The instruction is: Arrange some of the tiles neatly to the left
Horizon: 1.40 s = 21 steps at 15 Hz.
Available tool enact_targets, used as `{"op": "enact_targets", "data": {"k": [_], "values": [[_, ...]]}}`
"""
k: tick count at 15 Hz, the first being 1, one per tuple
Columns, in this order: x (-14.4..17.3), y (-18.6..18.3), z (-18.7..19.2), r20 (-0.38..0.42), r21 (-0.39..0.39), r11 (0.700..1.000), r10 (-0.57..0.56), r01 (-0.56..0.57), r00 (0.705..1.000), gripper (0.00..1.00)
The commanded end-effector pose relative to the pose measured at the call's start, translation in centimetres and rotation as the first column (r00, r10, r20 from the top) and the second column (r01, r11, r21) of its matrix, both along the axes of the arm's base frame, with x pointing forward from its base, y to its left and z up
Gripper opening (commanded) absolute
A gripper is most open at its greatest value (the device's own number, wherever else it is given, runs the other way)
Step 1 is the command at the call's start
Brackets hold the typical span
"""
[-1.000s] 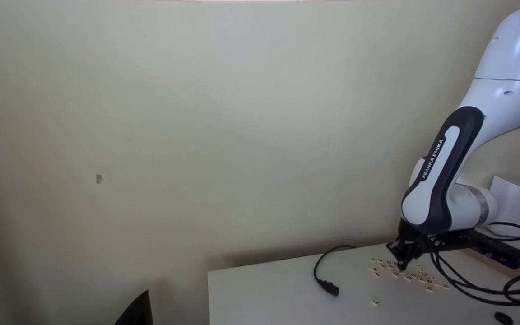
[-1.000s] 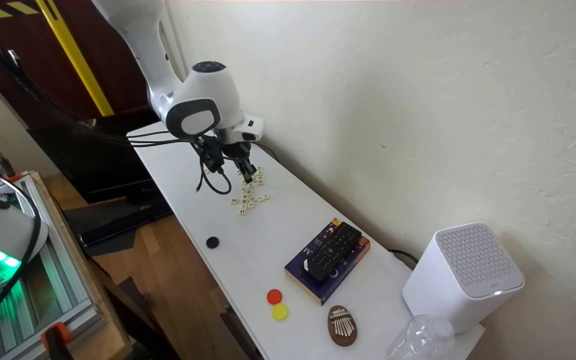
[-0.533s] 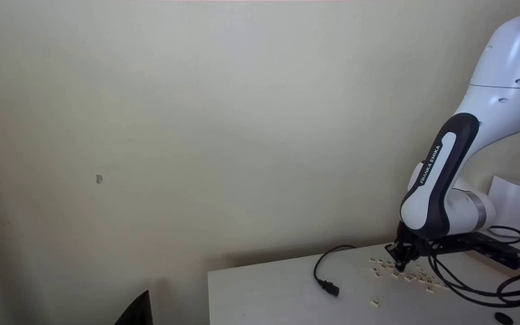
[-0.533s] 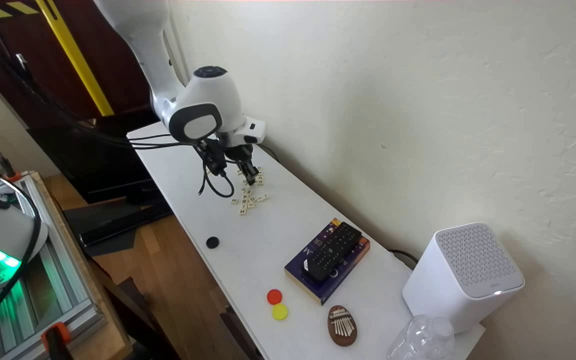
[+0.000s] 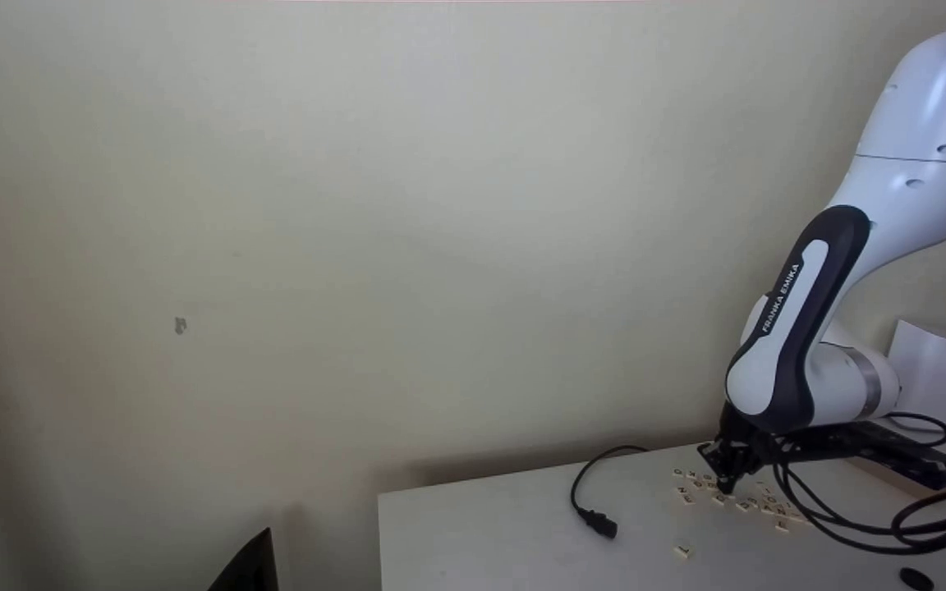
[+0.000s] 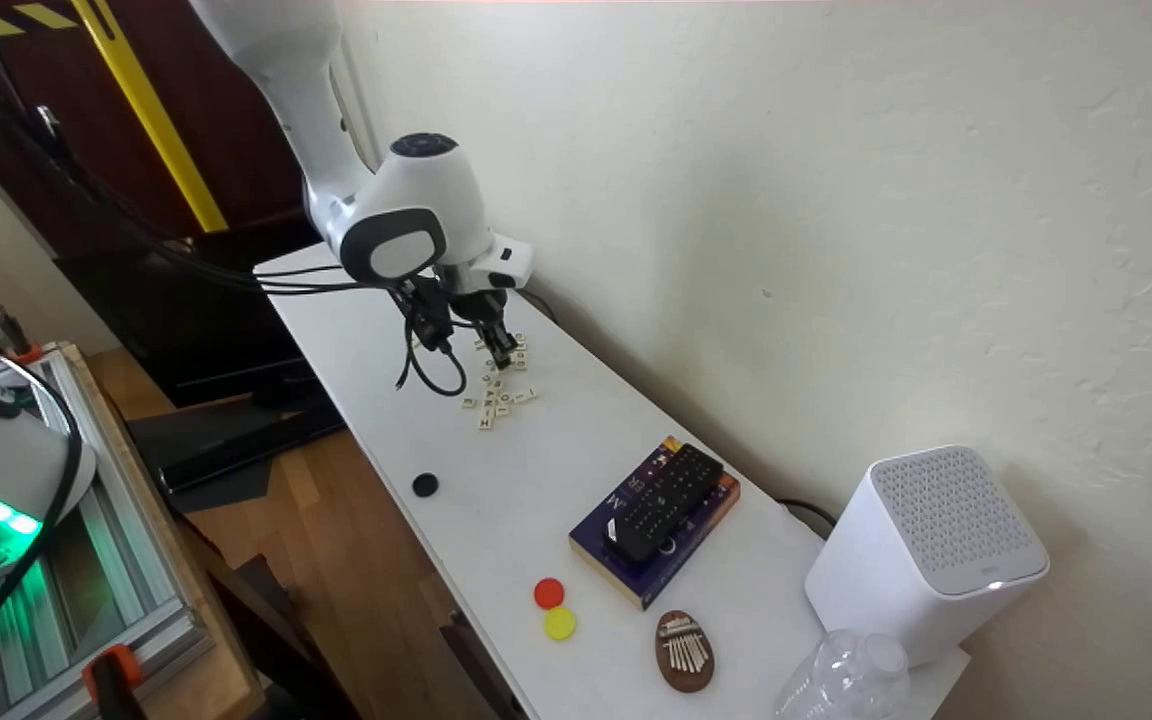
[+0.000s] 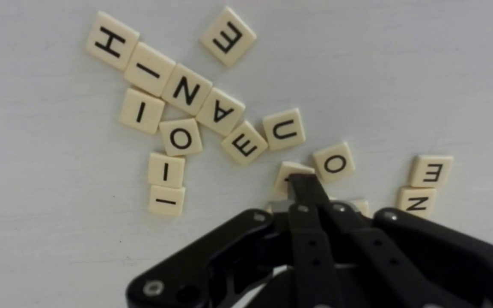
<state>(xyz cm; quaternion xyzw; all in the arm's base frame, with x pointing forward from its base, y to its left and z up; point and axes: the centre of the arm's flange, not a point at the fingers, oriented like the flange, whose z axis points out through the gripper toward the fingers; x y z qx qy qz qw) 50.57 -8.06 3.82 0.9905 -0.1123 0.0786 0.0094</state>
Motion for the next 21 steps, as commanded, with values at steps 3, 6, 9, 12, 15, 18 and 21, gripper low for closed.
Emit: {"op": "enact_targets", "data": {"k": [3, 6, 9, 12, 15, 18, 21], "values": [[-0.9, 0.6, -1.0, -0.091, 0.041, 0.995, -0.083, 0.087, 0.992, 0.0], [-1.5, 0.5, -0.9, -0.15, 0.045, 0.986, -0.151, 0.159, 0.977, 0.0], [-1.9, 0.7, -0.9, -0.21, 0.045, 0.965, -0.243, 0.258, 0.947, 0.0], [-1.9, 1.1, -1.0, -0.243, 0.046, 0.933, -0.337, 0.358, 0.91, 0.0], [-1.6, 1.9, -1.2, -0.278, 0.048, 0.899, -0.406, 0.434, 0.871, 0.0], [-1.4, 2.8, -1.2, -0.3, 0.044, 0.87, -0.458, 0.492, 0.837, 0.0], [-1.3, 3.8, -1.4, -0.324, 0.04, 0.835, -0.508, 0.548, 0.798, 0.0]]}}
